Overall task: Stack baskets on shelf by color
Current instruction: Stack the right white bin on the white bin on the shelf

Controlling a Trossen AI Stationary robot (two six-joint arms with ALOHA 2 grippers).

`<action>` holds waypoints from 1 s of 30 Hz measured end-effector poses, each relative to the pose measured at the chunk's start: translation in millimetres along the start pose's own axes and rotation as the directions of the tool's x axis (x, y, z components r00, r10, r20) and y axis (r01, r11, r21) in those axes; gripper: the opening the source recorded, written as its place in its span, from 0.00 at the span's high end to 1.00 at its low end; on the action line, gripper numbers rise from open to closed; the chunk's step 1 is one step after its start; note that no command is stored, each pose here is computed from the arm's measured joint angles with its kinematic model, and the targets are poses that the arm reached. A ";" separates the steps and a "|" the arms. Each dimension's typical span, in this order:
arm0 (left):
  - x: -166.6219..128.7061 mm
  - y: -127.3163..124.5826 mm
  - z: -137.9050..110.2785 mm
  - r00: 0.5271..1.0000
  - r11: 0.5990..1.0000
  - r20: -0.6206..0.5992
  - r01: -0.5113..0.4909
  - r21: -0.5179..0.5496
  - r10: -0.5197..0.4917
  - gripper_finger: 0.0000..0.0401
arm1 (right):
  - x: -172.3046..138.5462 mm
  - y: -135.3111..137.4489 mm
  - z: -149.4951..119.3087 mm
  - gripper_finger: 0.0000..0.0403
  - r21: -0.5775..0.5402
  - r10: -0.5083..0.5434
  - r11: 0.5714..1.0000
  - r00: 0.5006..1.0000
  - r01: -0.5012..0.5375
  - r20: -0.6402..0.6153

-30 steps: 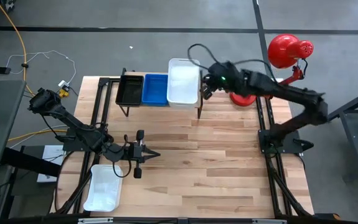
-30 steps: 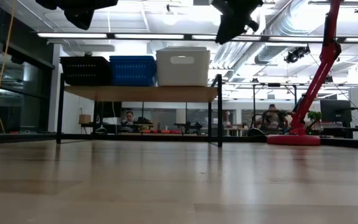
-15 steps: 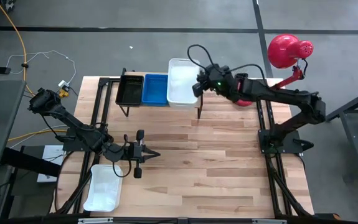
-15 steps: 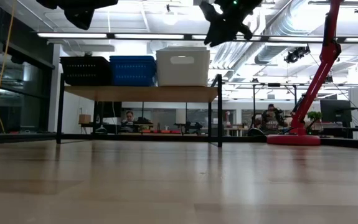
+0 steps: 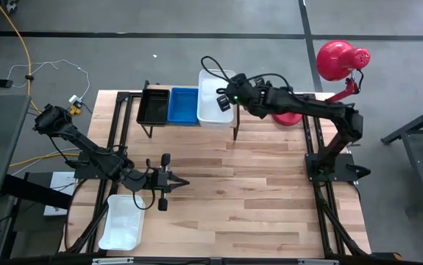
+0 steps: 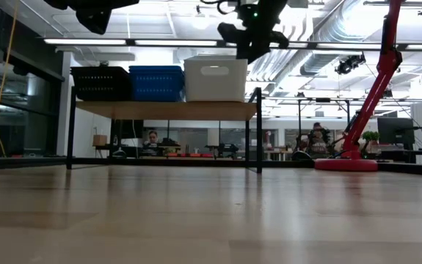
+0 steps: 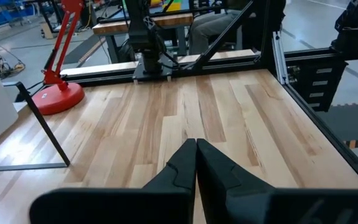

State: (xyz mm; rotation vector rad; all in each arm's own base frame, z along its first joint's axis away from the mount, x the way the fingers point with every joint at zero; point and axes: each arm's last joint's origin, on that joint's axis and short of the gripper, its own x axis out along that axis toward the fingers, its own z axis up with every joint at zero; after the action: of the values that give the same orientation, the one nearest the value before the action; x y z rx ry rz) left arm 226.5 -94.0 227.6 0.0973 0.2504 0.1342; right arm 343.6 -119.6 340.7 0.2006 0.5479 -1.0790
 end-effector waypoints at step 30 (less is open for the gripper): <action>0.0 -0.2 0.8 1.000 1.000 0.007 0.004 -0.005 -0.004 1.00 | 16.3 -13.6 12.4 0.98 0.139 -0.039 0.990 0.998 0.031 0.054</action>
State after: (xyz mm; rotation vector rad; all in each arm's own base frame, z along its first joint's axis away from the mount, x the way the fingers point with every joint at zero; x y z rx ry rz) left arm 226.7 -94.2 228.4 0.0923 0.2435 0.1300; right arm 341.6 -143.8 344.3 0.2813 0.4278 -1.1547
